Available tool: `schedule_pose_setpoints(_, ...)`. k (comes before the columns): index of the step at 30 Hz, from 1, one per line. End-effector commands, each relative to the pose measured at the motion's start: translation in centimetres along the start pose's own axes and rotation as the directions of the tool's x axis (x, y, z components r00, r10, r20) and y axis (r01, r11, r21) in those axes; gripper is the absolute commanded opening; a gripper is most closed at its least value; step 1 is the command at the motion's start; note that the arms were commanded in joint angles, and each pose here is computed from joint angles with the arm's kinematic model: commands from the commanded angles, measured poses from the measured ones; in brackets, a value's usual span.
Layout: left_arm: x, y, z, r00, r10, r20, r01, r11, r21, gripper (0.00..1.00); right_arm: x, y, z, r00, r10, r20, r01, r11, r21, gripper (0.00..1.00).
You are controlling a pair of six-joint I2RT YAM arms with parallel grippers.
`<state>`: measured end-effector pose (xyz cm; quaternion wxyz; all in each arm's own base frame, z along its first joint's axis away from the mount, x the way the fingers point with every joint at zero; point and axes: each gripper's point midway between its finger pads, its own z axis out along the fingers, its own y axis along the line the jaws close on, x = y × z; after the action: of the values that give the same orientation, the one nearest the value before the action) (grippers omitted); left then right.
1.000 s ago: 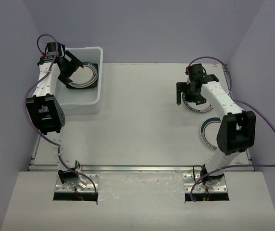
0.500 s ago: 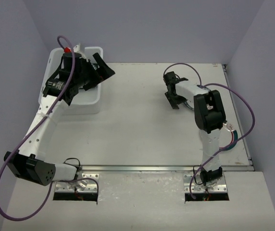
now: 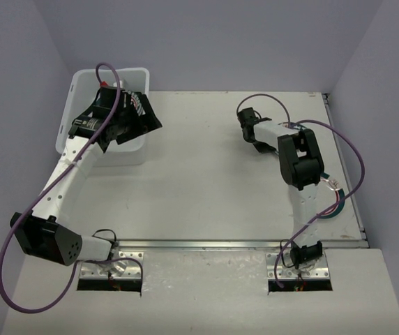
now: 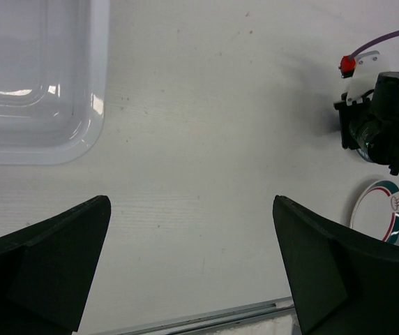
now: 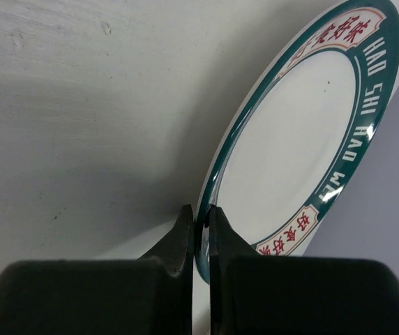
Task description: Place the plates into the plastic bin on the countertop
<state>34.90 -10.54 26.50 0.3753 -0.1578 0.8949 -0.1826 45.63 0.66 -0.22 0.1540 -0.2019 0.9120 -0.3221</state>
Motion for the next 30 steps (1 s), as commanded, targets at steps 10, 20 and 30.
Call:
schedule_pose_setpoints(10,-2.5,-0.8,0.9,0.998,0.009,0.062,-0.011,1.0,0.026,1.0,-5.3,-0.5,-13.6,0.905,-0.174,0.388,0.153,0.985,0.086,0.0)
schedule_pose_setpoints(20,-2.5,-2.0,2.8,0.959,-0.263,-0.105,0.282,0.92,0.272,1.0,-5.9,3.7,-29.7,0.569,-0.297,0.767,0.388,0.919,0.068,0.0)
schedule_pose_setpoints(30,-0.3,-7.9,2.4,0.917,-0.23,-0.325,0.365,0.811,0.457,1.0,-3.5,7.7,-42.5,0.03,-0.264,0.964,0.677,0.715,0.174,0.0)
